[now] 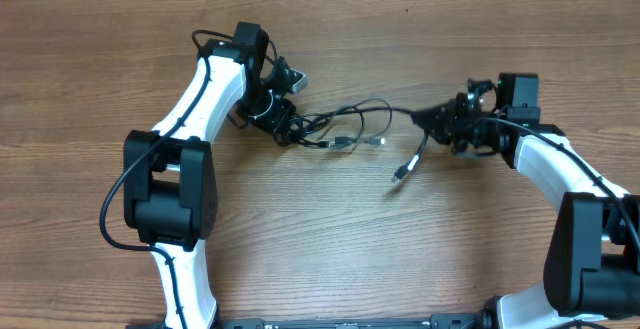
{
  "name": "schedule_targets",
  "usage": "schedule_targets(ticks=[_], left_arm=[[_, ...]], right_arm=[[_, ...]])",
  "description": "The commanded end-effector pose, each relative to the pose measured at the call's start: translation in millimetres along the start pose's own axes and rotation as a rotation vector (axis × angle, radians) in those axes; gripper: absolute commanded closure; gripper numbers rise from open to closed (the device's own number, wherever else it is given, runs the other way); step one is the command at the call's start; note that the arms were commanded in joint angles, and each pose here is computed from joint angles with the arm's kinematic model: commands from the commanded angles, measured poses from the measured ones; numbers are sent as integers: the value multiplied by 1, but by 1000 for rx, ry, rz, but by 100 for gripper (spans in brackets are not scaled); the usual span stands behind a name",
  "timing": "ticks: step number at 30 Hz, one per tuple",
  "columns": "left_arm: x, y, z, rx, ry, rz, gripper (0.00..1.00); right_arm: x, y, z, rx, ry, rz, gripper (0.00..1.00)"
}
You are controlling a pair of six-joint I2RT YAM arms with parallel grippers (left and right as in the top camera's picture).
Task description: Untangle cables
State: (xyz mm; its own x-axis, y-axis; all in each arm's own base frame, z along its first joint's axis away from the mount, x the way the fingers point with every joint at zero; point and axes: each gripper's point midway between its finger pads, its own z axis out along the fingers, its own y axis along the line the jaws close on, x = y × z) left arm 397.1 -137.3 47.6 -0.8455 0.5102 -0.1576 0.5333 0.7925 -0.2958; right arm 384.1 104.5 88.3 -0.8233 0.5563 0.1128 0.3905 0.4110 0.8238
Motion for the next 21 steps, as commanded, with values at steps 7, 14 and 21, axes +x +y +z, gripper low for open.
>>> schedule_targets(ticks=[7, 14, 21], left_arm=[[6, 6, -1, -29, 15, -34, 96], [8, -7, -1, 44, 14, 48, 96], [19, -56, -10, 308, -16, 304, 96]], right_arm=[[-28, -31, -16, 234, -181, -135, 70], [-12, -27, -1, 258, -134, -225, 69], [6, -2, 23, 212, -109, -319, 66]])
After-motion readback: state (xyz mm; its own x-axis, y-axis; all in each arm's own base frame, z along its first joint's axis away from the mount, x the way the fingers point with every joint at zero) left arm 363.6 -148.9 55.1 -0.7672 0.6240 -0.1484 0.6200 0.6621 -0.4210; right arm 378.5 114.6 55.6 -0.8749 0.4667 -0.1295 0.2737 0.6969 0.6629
